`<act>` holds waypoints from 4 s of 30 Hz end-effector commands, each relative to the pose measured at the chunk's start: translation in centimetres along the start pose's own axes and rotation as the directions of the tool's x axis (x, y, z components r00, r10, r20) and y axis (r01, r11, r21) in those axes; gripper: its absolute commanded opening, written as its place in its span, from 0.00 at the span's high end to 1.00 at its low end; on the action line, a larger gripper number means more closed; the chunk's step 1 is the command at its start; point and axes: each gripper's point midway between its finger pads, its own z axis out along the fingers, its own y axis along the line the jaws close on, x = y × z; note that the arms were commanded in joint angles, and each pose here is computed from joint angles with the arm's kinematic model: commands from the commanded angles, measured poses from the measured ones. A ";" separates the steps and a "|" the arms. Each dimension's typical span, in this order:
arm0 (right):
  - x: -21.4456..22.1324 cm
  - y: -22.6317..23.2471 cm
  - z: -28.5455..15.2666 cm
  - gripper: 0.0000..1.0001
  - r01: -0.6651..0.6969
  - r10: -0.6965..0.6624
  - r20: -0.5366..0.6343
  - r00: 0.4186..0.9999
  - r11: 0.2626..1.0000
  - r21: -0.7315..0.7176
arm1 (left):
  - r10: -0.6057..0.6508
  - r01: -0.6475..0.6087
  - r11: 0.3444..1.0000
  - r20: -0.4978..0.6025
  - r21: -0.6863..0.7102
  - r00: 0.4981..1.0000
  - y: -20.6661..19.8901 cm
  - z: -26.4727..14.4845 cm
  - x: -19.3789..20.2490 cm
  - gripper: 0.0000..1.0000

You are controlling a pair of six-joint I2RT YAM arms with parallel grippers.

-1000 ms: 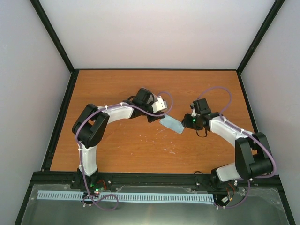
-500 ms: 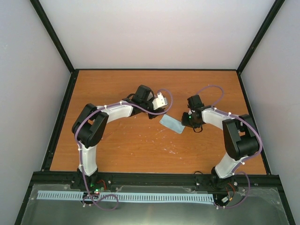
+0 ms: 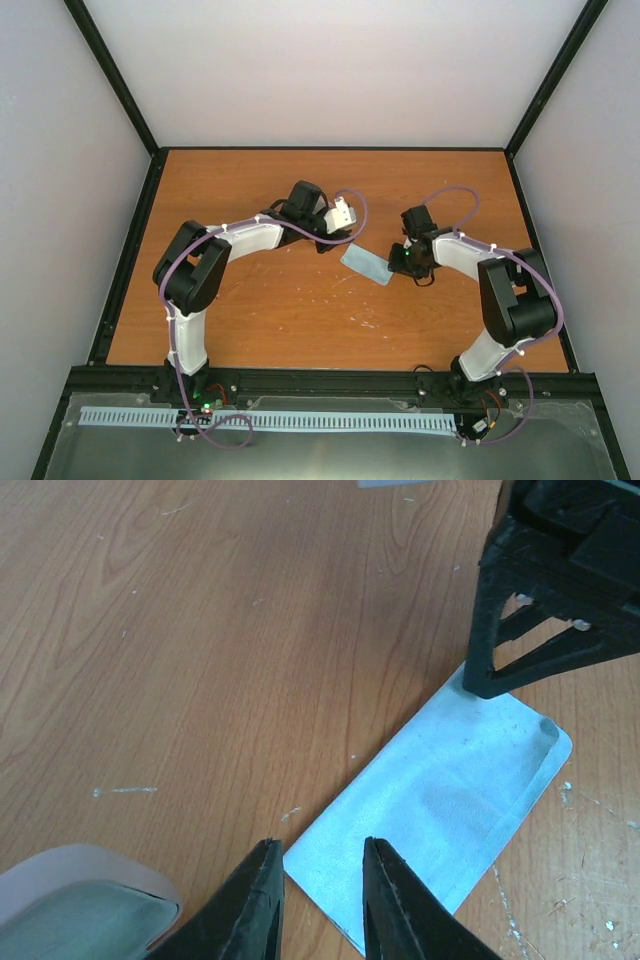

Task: Organize the sunglasses
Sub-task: Pick up the glasses cleaning cloth from the center of the board.

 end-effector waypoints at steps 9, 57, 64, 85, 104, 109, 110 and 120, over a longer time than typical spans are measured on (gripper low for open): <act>1.6 0.3 0.7 0.61 -0.003 0.003 -0.062 0.998 1.000 -0.003 | 0.017 -0.016 0.999 0.032 -0.044 0.999 1.2 -0.9 -1.1 0.77; 0.5 -0.5 1.0 0.97 0.134 -0.121 -0.101 0.987 0.983 0.128 | 0.043 -0.016 0.985 -0.149 0.174 0.988 -0.1 6.1 4.7 0.69; 0.3 -0.3 1.0 0.97 0.137 -0.125 -0.100 0.987 0.983 0.121 | 0.043 -0.015 0.985 -0.160 0.173 0.986 -0.1 6.6 5.1 0.79; -0.2 1.6 -0.1 0.97 0.145 -0.142 -0.050 0.989 0.987 0.070 | -0.014 0.037 0.989 -0.152 0.146 0.988 -0.5 3.8 3.6 1.00; -0.3 6.6 -0.7 0.97 0.236 -0.236 -0.007 0.972 0.972 0.012 | -0.017 0.025 0.998 -0.167 0.050 0.986 -1.1 -1.0 4.8 0.99; -0.7 8.4 -0.4 0.97 0.267 -0.267 -0.007 0.964 0.964 -0.002 | -0.035 0.034 0.999 -0.166 -0.005 0.986 0.5 -2.4 5.6 1.00; -0.7 8.8 -0.3 0.97 0.271 -0.271 -0.011 0.962 0.962 -0.005 | -0.037 0.034 0.999 -0.166 -0.016 0.985 0.9 -2.7 5.8 1.00; -1.7 11.8 1.6 0.97 0.315 -0.316 -0.046 0.948 0.949 -0.029 | -0.049 0.034 0.994 -0.152 -0.099 0.987 4.6 -5.5 6.8 1.00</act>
